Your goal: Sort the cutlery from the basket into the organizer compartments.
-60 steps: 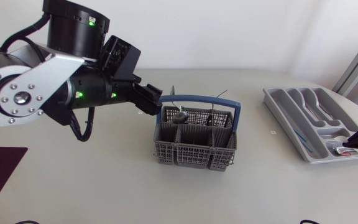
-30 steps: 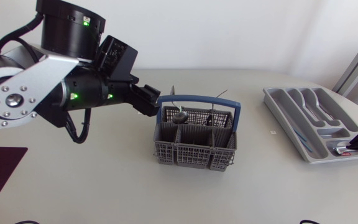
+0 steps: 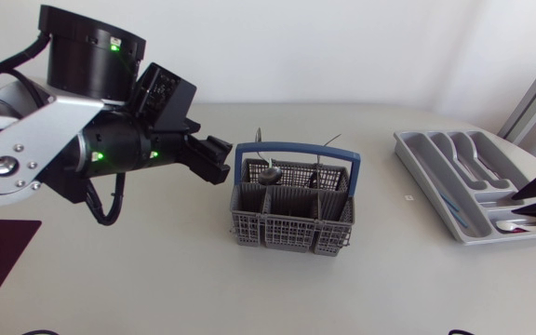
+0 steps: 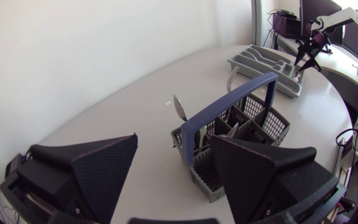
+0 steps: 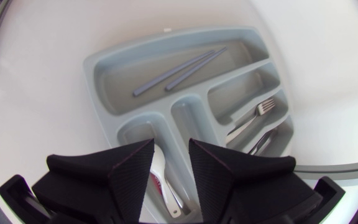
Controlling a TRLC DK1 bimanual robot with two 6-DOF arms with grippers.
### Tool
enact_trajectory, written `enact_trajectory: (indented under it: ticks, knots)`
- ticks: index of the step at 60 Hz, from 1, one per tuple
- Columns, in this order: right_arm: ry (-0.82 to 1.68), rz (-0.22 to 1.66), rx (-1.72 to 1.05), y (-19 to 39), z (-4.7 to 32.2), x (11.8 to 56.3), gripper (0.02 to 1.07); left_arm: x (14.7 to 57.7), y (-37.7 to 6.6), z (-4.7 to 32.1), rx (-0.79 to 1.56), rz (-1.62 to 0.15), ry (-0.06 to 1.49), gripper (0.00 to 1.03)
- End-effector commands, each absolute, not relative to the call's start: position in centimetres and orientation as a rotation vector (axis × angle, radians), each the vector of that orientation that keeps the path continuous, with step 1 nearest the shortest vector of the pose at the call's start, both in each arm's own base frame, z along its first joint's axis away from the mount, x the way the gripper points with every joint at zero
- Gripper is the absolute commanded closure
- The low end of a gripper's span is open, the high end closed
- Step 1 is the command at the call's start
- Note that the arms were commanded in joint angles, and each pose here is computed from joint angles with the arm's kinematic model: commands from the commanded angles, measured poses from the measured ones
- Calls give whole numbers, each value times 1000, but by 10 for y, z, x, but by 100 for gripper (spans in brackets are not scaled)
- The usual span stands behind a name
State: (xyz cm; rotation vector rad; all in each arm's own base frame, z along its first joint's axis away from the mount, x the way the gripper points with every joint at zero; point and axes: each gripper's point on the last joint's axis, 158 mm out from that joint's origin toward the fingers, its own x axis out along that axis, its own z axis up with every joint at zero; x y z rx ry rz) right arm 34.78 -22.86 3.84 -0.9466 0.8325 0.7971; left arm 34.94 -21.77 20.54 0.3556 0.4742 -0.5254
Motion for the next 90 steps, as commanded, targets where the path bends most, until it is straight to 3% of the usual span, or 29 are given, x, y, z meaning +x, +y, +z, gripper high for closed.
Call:
enact_trajectory:
  ticks: [1,10,29,46,53,62,67,90]
  knots:
    - [812,804,-926,-201,56,342,58,346,-208,199,387,-515,480,23]
    - [767,848,-860,-145,78,333,36,338,-202,185,416,-522,509,23]
    - [689,948,-622,-25,103,334,37,307,-222,140,480,-644,605,26]
    - [669,967,-500,40,93,370,66,287,-238,109,509,-731,656,56]
    - [676,980,-448,66,84,389,82,283,-241,98,520,-756,667,76]
    - [686,994,-408,88,75,408,101,280,-244,81,549,-778,680,91]
    - [692,978,-366,95,72,424,101,279,-249,68,557,-797,696,100]
    - [720,1033,-221,136,54,460,101,296,-262,41,550,-803,692,100]
